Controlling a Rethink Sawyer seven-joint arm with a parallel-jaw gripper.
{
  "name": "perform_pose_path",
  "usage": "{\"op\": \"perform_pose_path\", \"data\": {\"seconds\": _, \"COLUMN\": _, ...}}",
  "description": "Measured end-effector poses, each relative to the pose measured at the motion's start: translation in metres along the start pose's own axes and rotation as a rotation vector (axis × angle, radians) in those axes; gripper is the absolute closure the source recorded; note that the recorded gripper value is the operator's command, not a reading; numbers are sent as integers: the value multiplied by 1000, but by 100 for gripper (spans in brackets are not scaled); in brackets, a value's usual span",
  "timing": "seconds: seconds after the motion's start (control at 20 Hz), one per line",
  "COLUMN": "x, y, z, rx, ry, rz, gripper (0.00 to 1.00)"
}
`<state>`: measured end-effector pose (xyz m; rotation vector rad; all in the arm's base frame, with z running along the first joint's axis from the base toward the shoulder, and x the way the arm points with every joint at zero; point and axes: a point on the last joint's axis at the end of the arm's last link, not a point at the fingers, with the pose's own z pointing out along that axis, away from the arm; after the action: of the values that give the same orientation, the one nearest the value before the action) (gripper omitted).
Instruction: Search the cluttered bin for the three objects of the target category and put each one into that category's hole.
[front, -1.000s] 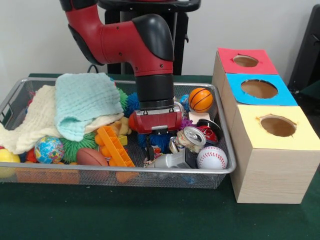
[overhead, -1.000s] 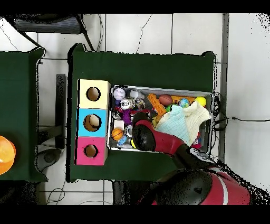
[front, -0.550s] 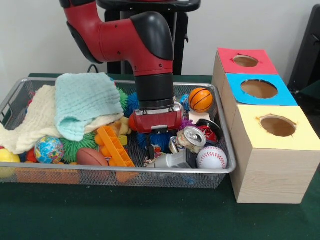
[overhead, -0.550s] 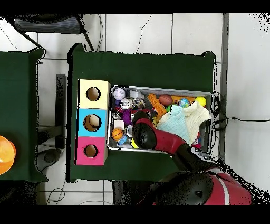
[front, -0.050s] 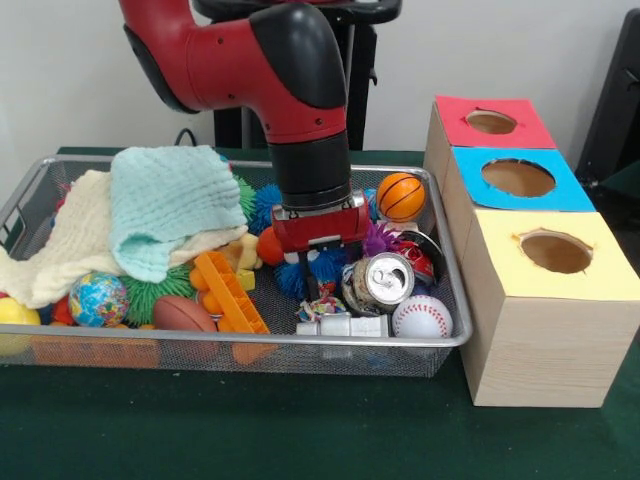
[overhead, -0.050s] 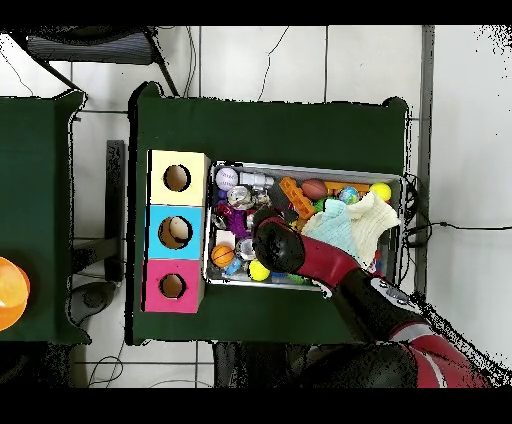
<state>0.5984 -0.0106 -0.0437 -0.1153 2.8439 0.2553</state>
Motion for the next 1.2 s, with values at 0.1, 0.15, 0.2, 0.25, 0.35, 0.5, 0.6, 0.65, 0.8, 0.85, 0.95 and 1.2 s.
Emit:
{"op": "perform_pose_path", "data": {"seconds": 0.1, "x": -5, "y": 1, "z": -8, "rx": -17, "ry": 16, "rz": 0, "gripper": 0}}
{"op": "perform_pose_path", "data": {"seconds": 0.15, "x": -7, "y": 1, "z": -11, "rx": -22, "ry": 17, "rz": 0, "gripper": 0}}
{"op": "perform_pose_path", "data": {"seconds": 0.2, "x": -9, "y": 1, "z": -13, "rx": -26, "ry": 17, "rz": 0, "gripper": 0}}
{"op": "perform_pose_path", "data": {"seconds": 0.25, "x": -10, "y": 2, "z": -15, "rx": -30, "ry": 16, "rz": 0, "gripper": 0}}
{"op": "perform_pose_path", "data": {"seconds": 0.35, "x": -14, "y": 2, "z": -19, "rx": -34, "ry": 12, "rz": -1, "gripper": 0}}
{"op": "perform_pose_path", "data": {"seconds": 0.5, "x": -19, "y": 6, "z": -29, "rx": -41, "ry": -1, "rz": -7, "gripper": 0}}
{"op": "perform_pose_path", "data": {"seconds": 0.6, "x": -21, "y": 9, "z": -35, "rx": -46, "ry": -8, "rz": -11, "gripper": 0}}
{"op": "perform_pose_path", "data": {"seconds": 0.65, "x": -22, "y": 10, "z": -38, "rx": -49, "ry": -11, "rz": -13, "gripper": 0}}
{"op": "perform_pose_path", "data": {"seconds": 0.8, "x": -27, "y": 14, "z": -44, "rx": -56, "ry": -21, "rz": -18, "gripper": 0}}
{"op": "perform_pose_path", "data": {"seconds": 0.85, "x": -28, "y": 15, "z": -44, "rx": -57, "ry": -23, "rz": -20, "gripper": 0}}
{"op": "perform_pose_path", "data": {"seconds": 0.95, "x": -32, "y": 15, "z": -48, "rx": -52, "ry": -31, "rz": -22, "gripper": 0}}
{"op": "perform_pose_path", "data": {"seconds": 1.2, "x": -45, "y": 22, "z": -58, "rx": -30, "ry": -44, "rz": -31, "gripper": 0}}
